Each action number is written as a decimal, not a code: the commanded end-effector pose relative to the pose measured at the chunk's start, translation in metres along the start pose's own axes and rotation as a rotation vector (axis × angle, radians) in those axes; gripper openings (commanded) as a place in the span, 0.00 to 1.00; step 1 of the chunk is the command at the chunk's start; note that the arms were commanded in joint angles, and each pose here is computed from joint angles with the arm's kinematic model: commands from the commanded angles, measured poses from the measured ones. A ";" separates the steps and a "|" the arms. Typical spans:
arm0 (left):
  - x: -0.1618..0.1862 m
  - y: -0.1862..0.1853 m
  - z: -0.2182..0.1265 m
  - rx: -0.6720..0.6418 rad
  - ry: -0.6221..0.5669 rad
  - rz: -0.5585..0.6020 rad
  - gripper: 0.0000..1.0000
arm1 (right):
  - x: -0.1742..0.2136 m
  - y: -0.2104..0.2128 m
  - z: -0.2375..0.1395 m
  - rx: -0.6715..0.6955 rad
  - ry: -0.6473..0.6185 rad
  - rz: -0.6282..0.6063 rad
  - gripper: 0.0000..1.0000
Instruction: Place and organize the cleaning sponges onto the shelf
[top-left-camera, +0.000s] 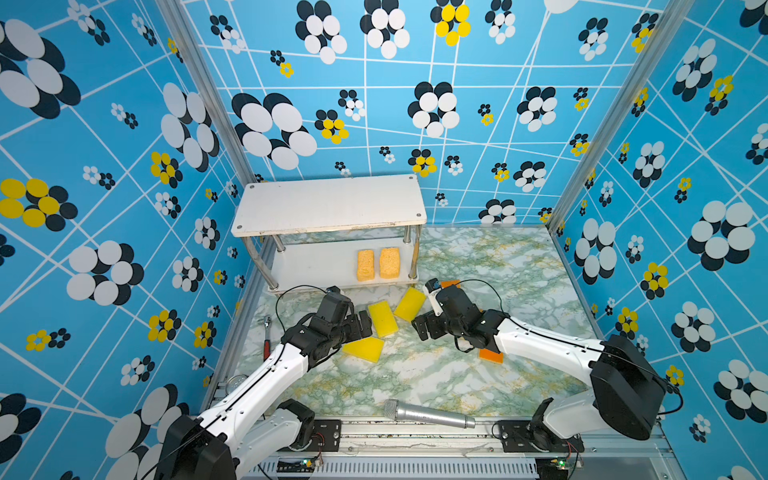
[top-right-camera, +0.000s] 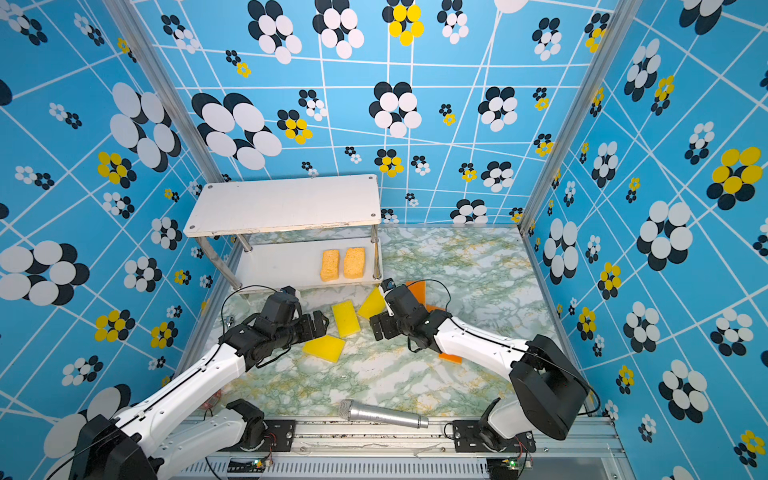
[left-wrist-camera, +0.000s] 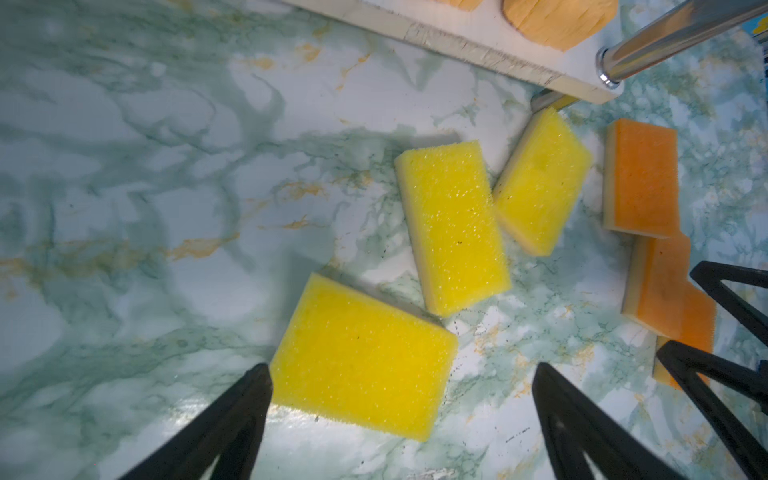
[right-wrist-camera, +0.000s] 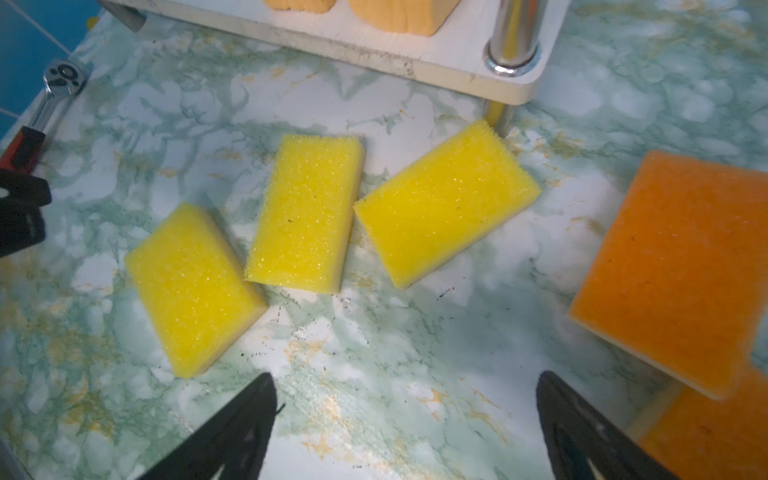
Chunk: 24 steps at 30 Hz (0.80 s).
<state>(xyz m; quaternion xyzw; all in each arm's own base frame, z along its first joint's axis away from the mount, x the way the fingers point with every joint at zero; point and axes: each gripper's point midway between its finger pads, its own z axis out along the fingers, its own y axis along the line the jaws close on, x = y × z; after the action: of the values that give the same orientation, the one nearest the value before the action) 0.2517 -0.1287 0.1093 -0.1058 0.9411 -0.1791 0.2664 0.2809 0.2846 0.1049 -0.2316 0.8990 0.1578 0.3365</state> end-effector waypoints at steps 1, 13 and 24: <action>0.018 0.012 0.004 -0.063 0.070 -0.028 0.99 | -0.005 0.010 0.007 0.031 -0.033 -0.065 0.99; 0.048 -0.007 -0.005 0.011 0.172 -0.013 0.99 | 0.004 0.071 0.013 -0.100 -0.027 -0.209 0.99; 0.073 -0.008 0.007 0.043 0.224 -0.051 0.99 | 0.015 0.035 0.007 0.074 -0.006 -0.218 0.99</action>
<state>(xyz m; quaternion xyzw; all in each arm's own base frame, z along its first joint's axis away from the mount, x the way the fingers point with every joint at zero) 0.2002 -0.1535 0.0803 -0.0931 0.9609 -0.1976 0.1699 0.2520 0.3310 0.0940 -0.3223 0.8682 0.1291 0.3547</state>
